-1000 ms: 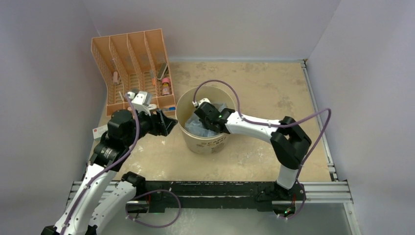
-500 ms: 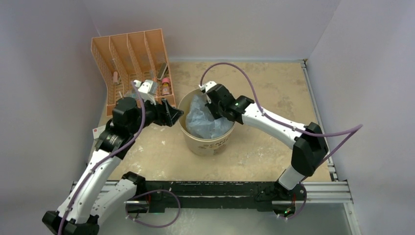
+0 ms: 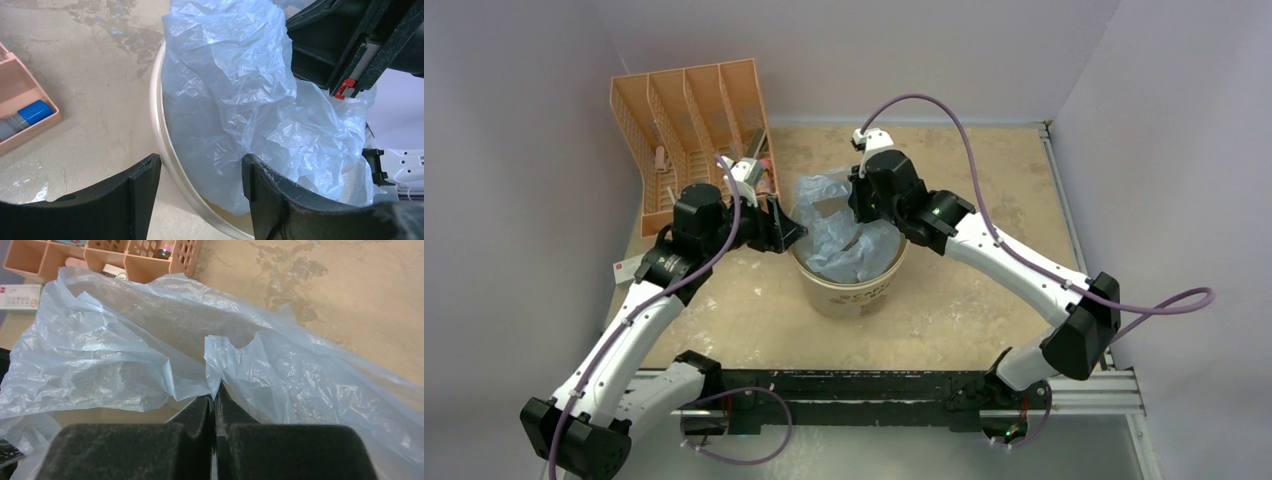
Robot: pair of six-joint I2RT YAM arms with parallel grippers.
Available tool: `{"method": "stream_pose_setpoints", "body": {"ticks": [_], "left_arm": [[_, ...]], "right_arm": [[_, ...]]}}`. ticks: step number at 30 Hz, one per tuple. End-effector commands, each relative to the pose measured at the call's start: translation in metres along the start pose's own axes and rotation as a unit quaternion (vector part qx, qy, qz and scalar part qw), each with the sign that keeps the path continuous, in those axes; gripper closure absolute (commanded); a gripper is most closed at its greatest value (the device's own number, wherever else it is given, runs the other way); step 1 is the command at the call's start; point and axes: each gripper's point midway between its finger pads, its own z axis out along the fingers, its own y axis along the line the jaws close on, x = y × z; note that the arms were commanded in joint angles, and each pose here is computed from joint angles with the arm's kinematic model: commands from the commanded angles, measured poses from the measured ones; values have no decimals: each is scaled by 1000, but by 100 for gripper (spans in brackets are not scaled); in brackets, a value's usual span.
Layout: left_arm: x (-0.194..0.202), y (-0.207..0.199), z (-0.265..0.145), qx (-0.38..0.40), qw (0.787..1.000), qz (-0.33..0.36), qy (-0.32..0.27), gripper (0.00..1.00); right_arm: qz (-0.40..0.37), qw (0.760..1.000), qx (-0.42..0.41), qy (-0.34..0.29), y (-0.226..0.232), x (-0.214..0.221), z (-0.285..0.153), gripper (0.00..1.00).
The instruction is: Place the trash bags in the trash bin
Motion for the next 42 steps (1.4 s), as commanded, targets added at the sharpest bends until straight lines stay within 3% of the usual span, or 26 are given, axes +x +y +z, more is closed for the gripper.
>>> {"method": "stream_pose_setpoints", "body": {"ticks": [1,6,9,12,15,18,23,25,26,27,30,32,34,38,42], "left_arm": [[-39,-17,-20,4,998,27,-60,38],[-59,-10,-45,-51,993,25,-105,34],[-68,-21,-58,-39,991,39,-121,33],[-73,-62,-63,67,987,81,-118,32],[-65,-100,-61,187,973,111,-80,38],[-53,-110,-52,241,963,113,-33,47],[-40,-120,-42,311,944,110,19,49],[-43,-115,-36,297,949,110,8,49],[-45,-113,-34,287,951,114,-3,48],[-46,-107,-29,269,956,114,-14,48],[-48,-87,-10,224,968,108,-24,48],[-43,-74,8,203,975,92,-5,50],[-34,-69,22,199,977,77,21,57],[-14,-76,46,198,975,88,43,58],[-1,-72,60,174,980,75,68,62]], "right_arm": [[54,997,-36,-51,14,-31,-18,100],[90,991,-58,-84,17,-45,-36,100],[99,989,-76,-82,22,-44,-41,100],[112,987,-83,-74,23,-37,-42,100],[99,987,-113,-52,34,-27,-41,100],[91,988,-121,-25,37,-16,-38,100],[72,987,-140,-10,43,-12,-41,100],[86,990,-112,-26,34,-21,-43,100],[122,990,-41,-59,10,-34,-45,100],[156,985,-21,-77,2,-41,-53,100],[118,977,-126,-129,28,-54,-79,100],[88,976,-164,-114,40,-46,-83,100],[81,983,-146,-81,36,-35,-73,100],[54,994,-98,-5,25,-4,-42,100],[27,988,-133,66,38,28,-25,100]]}}
